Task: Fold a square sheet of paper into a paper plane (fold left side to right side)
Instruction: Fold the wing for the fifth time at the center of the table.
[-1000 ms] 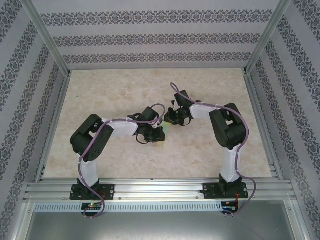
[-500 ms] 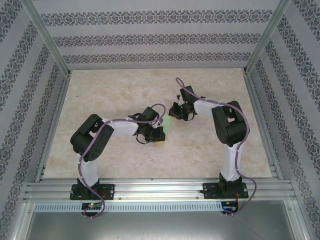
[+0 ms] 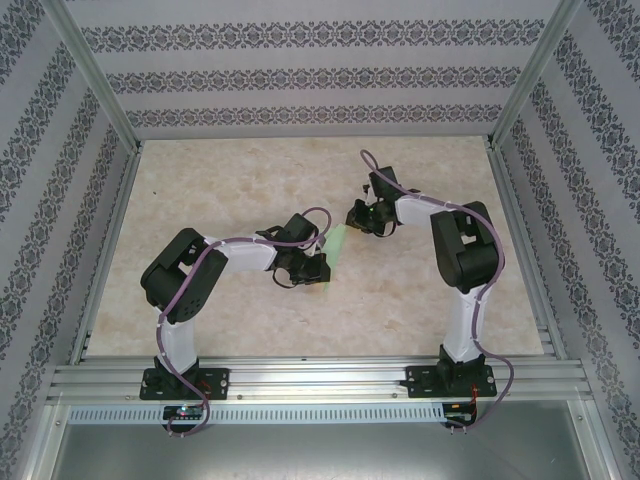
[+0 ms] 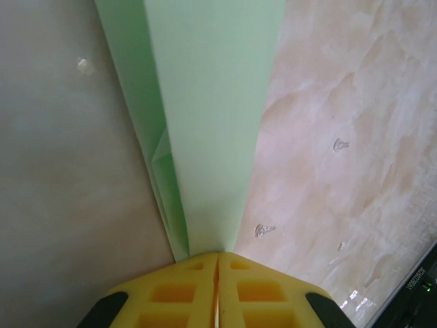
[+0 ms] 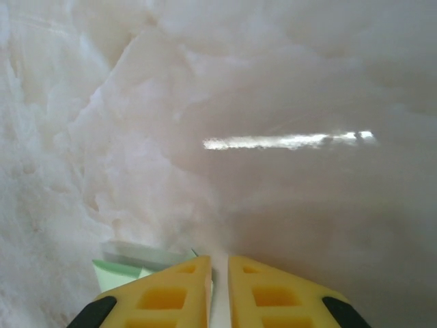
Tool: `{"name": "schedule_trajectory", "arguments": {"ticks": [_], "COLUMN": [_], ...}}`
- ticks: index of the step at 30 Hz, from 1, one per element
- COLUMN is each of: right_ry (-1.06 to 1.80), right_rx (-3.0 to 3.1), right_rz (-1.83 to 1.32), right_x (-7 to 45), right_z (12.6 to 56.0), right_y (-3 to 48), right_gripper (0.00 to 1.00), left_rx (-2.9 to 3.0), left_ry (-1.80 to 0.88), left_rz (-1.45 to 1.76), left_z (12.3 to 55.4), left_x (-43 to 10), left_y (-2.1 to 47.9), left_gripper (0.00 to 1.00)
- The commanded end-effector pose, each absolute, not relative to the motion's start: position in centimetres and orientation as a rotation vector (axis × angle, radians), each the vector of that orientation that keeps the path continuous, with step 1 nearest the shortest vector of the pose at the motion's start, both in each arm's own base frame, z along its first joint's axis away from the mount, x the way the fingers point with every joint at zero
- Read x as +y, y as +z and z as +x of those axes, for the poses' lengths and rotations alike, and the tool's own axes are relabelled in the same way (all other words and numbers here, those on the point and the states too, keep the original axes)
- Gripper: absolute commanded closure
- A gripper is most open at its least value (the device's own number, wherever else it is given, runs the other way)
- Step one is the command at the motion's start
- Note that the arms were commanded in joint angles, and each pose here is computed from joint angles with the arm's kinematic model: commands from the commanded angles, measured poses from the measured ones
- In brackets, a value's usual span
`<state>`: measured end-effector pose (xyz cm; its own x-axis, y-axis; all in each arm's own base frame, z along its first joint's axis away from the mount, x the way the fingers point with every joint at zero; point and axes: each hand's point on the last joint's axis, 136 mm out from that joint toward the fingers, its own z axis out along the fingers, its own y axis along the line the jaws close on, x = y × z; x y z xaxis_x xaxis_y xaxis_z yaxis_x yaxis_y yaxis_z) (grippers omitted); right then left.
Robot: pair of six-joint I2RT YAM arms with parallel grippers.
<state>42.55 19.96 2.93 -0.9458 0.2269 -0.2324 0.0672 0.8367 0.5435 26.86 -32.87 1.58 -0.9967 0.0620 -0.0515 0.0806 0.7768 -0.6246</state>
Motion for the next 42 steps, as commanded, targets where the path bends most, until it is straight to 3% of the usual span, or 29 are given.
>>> {"name": "schedule_trajectory", "arguments": {"ticks": [1,7,14,22,28,34,42], "right_ry": [0.753,0.924,1.082,0.959,0.906,0.905,0.91], "right_rx": [2.641,2.628,2.68,2.817,2.878,2.879,2.877], "right_rz": [0.175,0.115,0.129,0.2,0.209,0.203,0.198], "right_x": [18.9,21.9,26.9,26.1,25.4,25.3,25.4], "right_z": [42.5,39.3,37.4,37.2,36.4,36.4,36.5], "right_y": [6.4,7.8,5.4,0.5,-1.5,-1.6,-1.3], "right_gripper": [0.83,0.83,0.83,0.83,0.84,0.84,0.84], "left_rx": [3.135,3.131,3.125,3.068,2.946,2.814,2.778], "left_ry": [-0.822,-0.821,-0.823,-0.867,-0.954,-1.029,-1.053], "left_rz": [0.119,0.123,0.13,0.163,0.217,0.273,0.327], "left_z": [23.1,23.1,23.2,23.7,24.7,25.9,27.6], "left_x": [-30.4,-30.4,-30.6,-31.0,-32.0,-33.1,-34.8], "left_y": [-3.0,-2.9,-2.8,-1.4,2.3,6.2,6.3], "left_gripper": [0.9,0.9,0.9,0.9,0.88,0.86,0.85]}}
